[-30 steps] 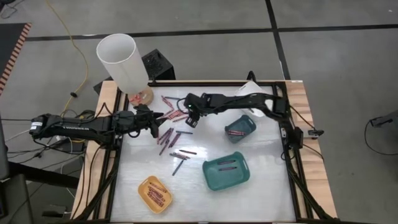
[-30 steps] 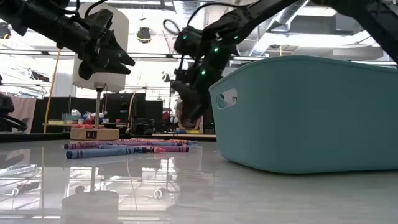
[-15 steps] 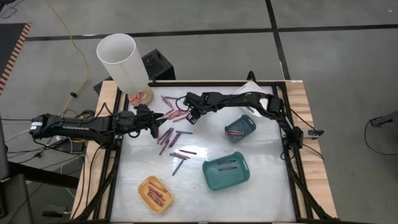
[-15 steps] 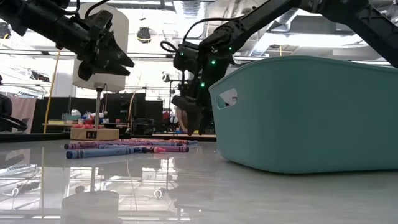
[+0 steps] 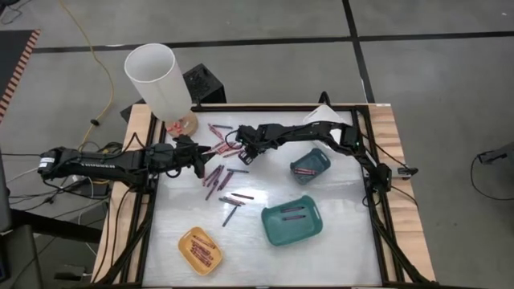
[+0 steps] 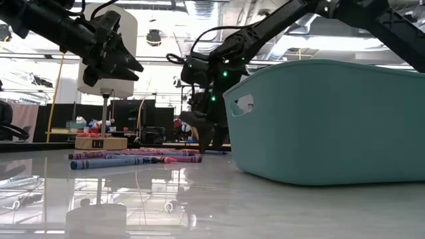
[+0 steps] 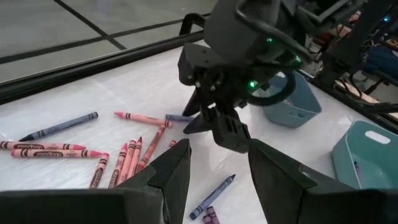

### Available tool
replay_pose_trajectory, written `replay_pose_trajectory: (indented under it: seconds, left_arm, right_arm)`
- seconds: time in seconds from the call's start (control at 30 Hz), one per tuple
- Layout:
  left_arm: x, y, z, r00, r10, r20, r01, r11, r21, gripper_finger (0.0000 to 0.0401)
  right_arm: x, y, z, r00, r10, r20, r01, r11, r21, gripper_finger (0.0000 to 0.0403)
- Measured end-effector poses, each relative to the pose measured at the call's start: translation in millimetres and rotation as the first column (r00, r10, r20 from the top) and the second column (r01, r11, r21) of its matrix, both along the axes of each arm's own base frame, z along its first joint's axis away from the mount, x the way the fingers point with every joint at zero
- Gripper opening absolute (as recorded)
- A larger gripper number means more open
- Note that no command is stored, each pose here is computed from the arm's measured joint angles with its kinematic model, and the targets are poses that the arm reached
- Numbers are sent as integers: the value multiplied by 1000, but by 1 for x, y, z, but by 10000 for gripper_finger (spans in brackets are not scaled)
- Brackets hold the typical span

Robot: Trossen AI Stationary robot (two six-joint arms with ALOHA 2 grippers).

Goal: Sort crayons
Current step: Put the blue crayon into the white bin

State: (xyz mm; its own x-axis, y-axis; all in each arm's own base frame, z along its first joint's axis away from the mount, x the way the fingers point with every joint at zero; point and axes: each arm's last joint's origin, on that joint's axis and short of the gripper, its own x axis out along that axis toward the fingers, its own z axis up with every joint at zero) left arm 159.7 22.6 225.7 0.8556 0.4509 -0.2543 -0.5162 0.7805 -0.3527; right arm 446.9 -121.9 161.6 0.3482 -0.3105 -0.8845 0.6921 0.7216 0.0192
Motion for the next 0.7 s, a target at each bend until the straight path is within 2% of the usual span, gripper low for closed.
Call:
replay_pose_trajectory:
  seconds: [0.17,0.47,0.7]
  left_arm:
    - [0,0,0,1000,0,0,0,1000,0,151]
    - [0,0,0,1000,-1,0,1,1000,0,151]
    - [0,0,0,1000,-1,0,1,1000,0,151]
  right_arm:
    - [-3,1,-4,999,-24,-33,25,1000,19,141]
    - [-4,8,-6,997,18,-75,-15,999,39,14]
    - [-7,16,7,994,85,-72,-83,996,28,4]
